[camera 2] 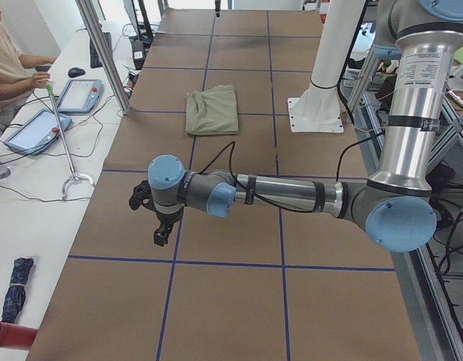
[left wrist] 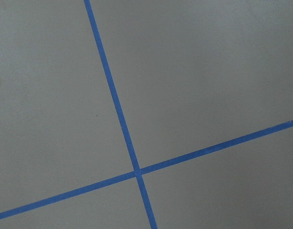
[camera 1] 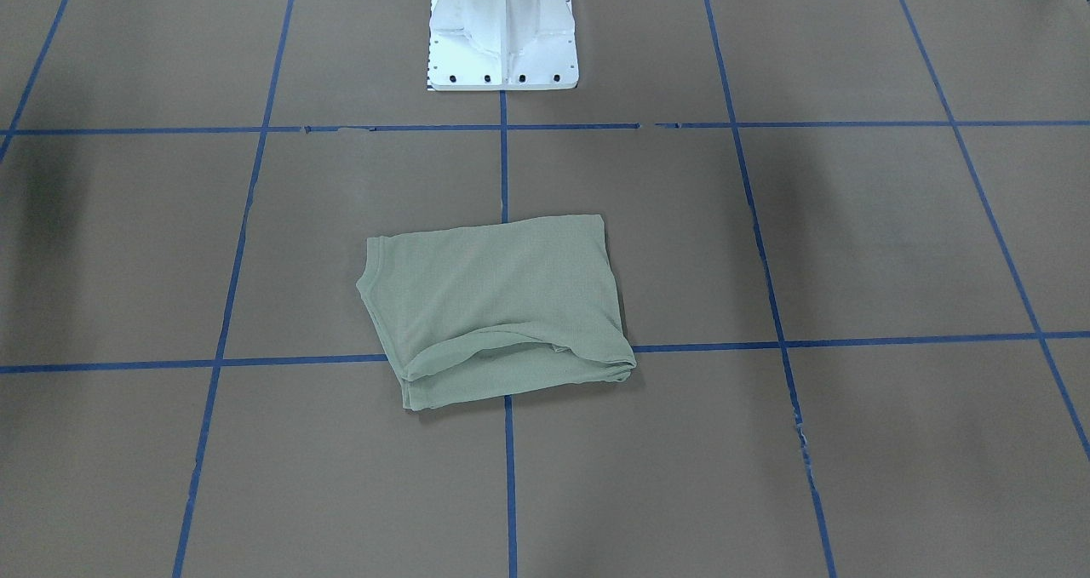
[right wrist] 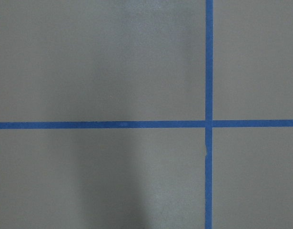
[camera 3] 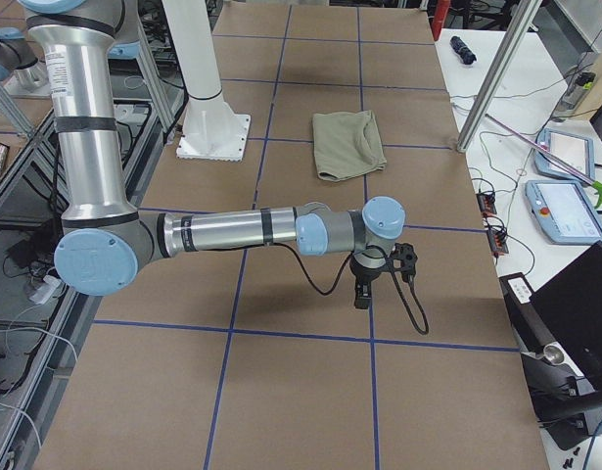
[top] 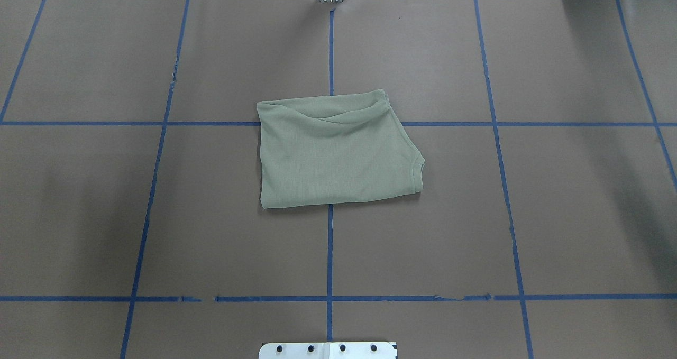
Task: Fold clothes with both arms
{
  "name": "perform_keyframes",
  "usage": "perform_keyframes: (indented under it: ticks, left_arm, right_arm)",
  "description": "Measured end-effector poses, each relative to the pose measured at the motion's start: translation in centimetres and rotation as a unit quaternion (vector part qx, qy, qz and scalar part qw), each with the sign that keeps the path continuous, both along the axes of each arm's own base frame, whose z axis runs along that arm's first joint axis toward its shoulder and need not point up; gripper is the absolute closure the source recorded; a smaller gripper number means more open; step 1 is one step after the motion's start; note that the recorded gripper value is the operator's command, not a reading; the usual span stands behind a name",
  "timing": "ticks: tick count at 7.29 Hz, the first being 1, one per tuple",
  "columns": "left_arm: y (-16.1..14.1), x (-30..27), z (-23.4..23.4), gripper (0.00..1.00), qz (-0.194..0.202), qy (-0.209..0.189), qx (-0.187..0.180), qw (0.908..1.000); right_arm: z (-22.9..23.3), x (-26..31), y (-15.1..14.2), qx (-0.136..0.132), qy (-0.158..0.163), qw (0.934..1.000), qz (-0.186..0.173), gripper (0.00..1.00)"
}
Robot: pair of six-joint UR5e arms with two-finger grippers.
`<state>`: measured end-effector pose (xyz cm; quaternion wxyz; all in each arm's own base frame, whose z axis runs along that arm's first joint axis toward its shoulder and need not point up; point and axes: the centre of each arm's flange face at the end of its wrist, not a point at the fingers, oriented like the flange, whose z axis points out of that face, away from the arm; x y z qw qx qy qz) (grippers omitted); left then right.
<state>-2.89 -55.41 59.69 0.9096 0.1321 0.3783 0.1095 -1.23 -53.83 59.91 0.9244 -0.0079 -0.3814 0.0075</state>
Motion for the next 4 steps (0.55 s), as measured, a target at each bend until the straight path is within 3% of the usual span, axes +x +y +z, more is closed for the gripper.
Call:
perform_keyframes:
  ticks: [4]
  left_arm:
    - [0.27,-0.1,0.84,0.0,-0.003,-0.003,-0.025,0.9997]
  right_arm:
    - [0.37,0.03,0.23,-0.003,0.0,1.0,0.0,0.0]
